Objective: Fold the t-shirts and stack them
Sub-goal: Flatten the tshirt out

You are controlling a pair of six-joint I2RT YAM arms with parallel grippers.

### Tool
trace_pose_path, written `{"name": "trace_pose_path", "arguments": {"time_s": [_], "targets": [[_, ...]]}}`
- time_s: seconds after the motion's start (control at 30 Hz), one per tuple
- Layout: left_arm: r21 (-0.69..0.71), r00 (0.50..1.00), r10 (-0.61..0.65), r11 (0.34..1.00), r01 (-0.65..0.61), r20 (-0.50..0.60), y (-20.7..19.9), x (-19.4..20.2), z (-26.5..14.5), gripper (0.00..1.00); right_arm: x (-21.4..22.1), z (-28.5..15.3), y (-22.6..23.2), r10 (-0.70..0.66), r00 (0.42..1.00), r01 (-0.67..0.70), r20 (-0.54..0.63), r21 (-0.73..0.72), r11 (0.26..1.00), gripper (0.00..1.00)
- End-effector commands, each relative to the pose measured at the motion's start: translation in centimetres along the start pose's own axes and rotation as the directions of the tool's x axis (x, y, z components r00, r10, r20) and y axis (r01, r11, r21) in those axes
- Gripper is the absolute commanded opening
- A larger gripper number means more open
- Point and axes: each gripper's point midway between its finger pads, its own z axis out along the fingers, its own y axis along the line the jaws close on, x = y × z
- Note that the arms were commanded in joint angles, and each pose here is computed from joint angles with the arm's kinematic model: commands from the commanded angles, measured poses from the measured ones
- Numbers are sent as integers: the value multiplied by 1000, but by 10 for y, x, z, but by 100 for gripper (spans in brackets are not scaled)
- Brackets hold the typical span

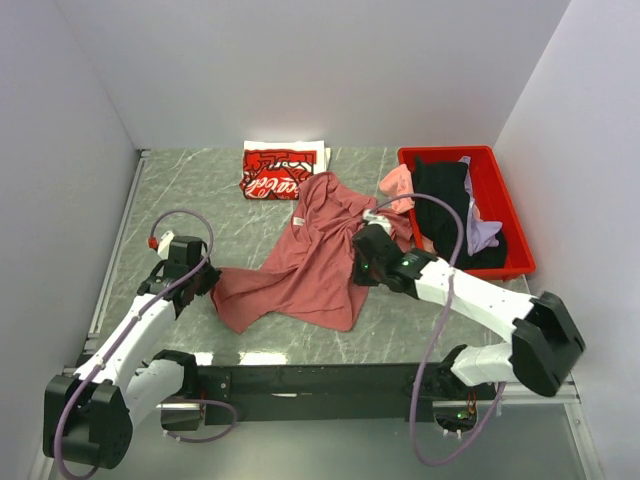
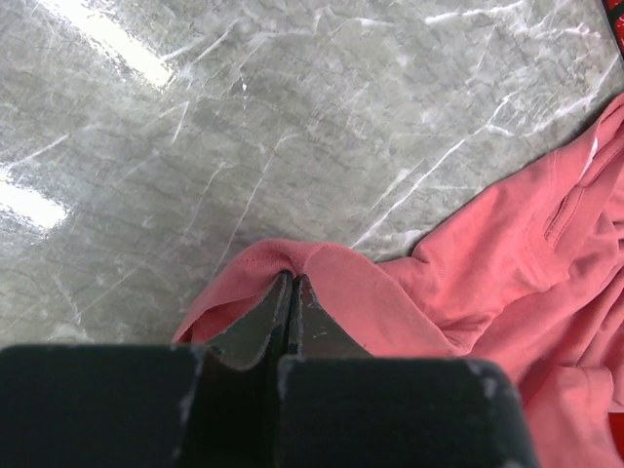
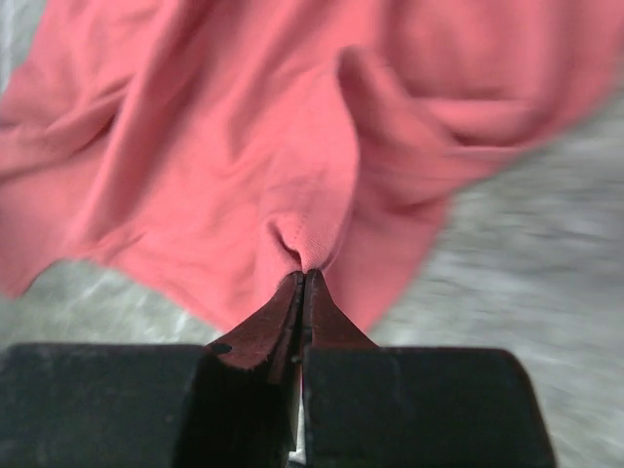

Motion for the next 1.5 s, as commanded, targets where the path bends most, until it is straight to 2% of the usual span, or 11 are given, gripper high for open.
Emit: {"name": "trace_pose_path", "arguments": {"time_s": [0.0, 0.13, 0.27, 0.4, 0.6, 0.9, 1.0, 1.07, 1.2, 1.33, 1.47], "targets": [[42, 999, -18, 999, 16, 39, -12, -12, -4, 1, -15, -13, -53, -16, 994, -7, 106, 218, 976, 0], [93, 998, -33, 995, 27, 59, -31, -25, -13, 1, -41, -34, -76, -29, 975, -44, 220, 323, 945, 0], [181, 989, -70, 982, 45, 130, -69, -61, -41, 1, -101, -81, -74, -43, 901, -117, 432, 336, 935, 0], [300, 962, -139, 952, 64, 236, -110, -109, -89, 1, -158, -147, -63, -29, 785, -175, 619, 267, 948, 0], [504, 873, -266, 863, 27, 408, -163, -186, -205, 1, -218, -276, -56, 28, 549, -222, 836, 114, 968, 0], [713, 736, -435, 695, -93, 519, -191, -246, -370, 1, -257, -423, -29, 40, 330, -32, 943, -31, 999, 0], [737, 689, -461, 656, -160, 560, -192, -259, -416, 1, -261, -458, -15, 47, 286, 64, 957, -68, 996, 0], [724, 666, -455, 663, -190, 591, -192, -265, -431, 1, -260, -473, -8, 48, 277, 115, 960, -83, 990, 0], [733, 548, -537, 641, -230, 641, -174, -284, -499, 1, -255, -534, 4, 104, 189, 238, 977, -148, 960, 0], [743, 445, -599, 586, -322, 665, -149, -283, -566, 1, -239, -570, 23, 149, 166, 393, 975, -204, 897, 0], [752, 366, -662, 516, -410, 654, -126, -273, -615, 1, -222, -591, 28, 201, 162, 468, 966, -255, 846, 0]]}}
